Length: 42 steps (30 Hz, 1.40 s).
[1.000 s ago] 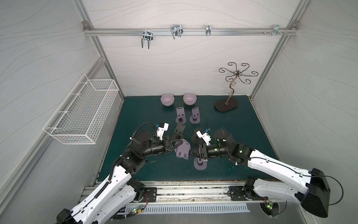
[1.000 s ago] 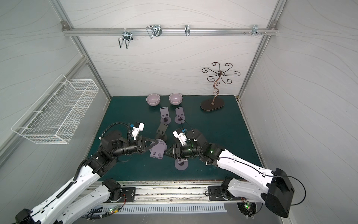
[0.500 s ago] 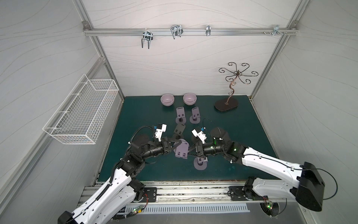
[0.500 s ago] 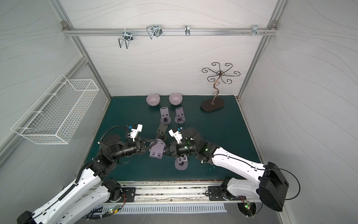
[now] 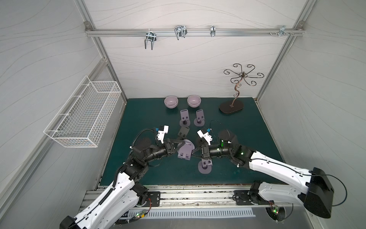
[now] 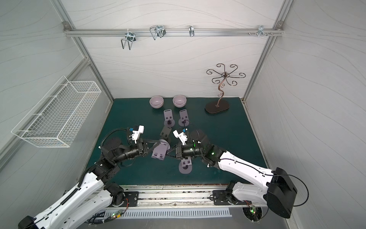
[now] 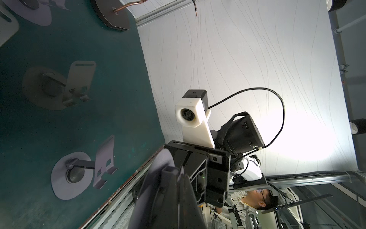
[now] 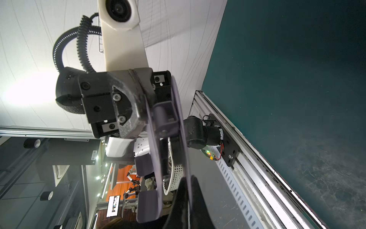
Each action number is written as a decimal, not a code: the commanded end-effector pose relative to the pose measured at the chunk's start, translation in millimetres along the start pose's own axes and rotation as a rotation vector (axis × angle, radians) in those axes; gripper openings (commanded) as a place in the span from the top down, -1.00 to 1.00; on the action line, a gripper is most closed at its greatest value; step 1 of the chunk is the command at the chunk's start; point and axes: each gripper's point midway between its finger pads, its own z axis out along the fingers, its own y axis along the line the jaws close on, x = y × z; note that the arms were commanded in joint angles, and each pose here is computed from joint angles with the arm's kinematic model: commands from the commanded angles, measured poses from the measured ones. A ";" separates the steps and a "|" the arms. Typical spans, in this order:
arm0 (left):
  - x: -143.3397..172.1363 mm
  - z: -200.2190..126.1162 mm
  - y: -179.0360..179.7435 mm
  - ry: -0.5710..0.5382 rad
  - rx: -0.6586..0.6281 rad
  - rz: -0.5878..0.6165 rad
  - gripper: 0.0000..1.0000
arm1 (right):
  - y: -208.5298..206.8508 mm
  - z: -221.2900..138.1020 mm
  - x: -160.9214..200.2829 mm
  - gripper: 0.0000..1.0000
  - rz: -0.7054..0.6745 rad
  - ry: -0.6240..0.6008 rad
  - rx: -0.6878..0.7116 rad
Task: Open the phone stand
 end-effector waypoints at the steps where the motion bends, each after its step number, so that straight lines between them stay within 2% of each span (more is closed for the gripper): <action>1: -8.9 -8.9 -66.0 -0.028 0.174 0.091 1.00 | -40.0 2.0 20.8 1.00 0.075 0.052 0.139; 9: -27.7 -20.3 -141.9 -0.066 0.335 0.146 1.00 | -90.5 13.2 55.2 1.00 0.276 0.197 0.230; 17: -44.3 -40.1 -194.9 -0.145 0.402 0.225 1.00 | -110.7 16.5 76.4 1.00 0.374 0.288 0.256; 21: -51.2 -41.9 -214.9 -0.146 0.435 0.228 1.00 | -116.3 12.3 82.5 1.00 0.388 0.302 0.275; 26: -55.1 -46.6 -213.3 -0.192 0.408 0.261 1.00 | -116.4 2.1 72.9 1.00 0.401 0.258 0.270; 33: -66.5 -62.2 -217.9 -0.338 0.393 0.409 1.00 | -122.3 -10.4 62.4 1.00 0.529 0.202 0.171; 42: -63.3 -47.9 -211.2 -0.327 0.376 0.642 1.00 | -113.0 -16.5 51.4 1.00 0.555 0.204 0.112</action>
